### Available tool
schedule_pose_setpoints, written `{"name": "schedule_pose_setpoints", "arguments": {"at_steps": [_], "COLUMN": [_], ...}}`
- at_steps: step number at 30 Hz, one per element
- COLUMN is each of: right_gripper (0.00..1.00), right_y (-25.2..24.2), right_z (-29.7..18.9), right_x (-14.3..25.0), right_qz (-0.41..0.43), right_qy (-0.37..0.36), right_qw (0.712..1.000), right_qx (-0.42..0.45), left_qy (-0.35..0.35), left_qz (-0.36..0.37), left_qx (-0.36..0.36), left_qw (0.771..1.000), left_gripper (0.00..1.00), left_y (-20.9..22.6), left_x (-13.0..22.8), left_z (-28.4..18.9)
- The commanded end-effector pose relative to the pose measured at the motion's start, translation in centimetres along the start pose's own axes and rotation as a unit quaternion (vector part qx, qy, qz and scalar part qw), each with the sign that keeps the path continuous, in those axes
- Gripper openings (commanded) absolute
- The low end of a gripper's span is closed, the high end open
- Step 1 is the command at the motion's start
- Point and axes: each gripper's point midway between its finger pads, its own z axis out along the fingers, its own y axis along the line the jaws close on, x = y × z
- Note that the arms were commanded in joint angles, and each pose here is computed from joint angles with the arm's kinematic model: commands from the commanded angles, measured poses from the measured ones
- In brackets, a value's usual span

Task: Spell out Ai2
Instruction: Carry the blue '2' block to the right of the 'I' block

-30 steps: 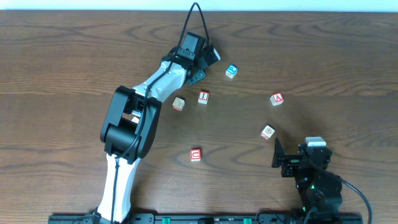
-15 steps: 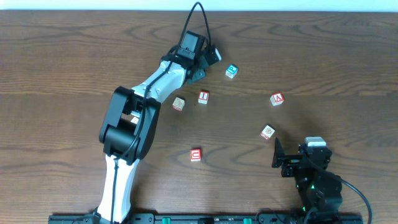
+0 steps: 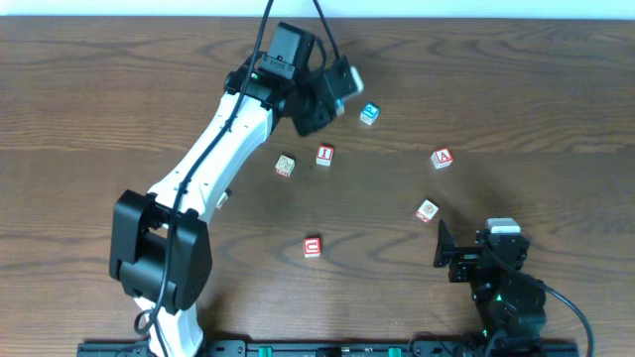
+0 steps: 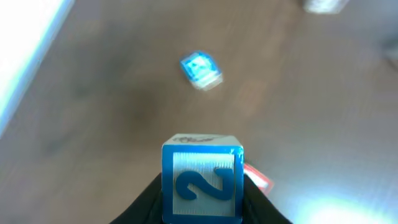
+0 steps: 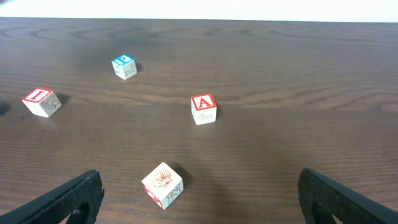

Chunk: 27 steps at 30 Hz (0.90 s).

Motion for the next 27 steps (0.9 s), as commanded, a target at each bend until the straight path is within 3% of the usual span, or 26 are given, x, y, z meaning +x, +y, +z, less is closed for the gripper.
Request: {"name": "schedule_pose_setpoints", "arguments": {"at_steps": [1,6,15,27], "right_gripper": [0.99,0.99,0.99,0.99], "right_y": [-0.3,-0.3,-0.3,-0.3], "right_z": [0.0,0.0,0.0,0.0], "right_x": [0.0,0.0,0.0,0.0], "right_qz": [0.009,0.009,0.009,0.009], "right_qy": [-0.001,-0.001,-0.001,-0.001], "right_qw": [1.000,1.000,1.000,1.000], "right_qx": [0.006,0.006,0.006,0.006], "left_qy": [-0.028,-0.015,0.068,0.095], "left_qz": [-0.001,0.008,0.122,0.115], "left_qx": [0.075,0.102,0.085,0.116], "left_qw": [0.997,0.995,0.987,0.982], "left_gripper": [0.19,0.19,0.16,0.12], "left_y": [-2.8,-4.8,-7.5,-8.1], "left_x": [-0.6,-0.6,0.7,3.5], "left_z": [0.2,0.5,3.6,9.0]}}
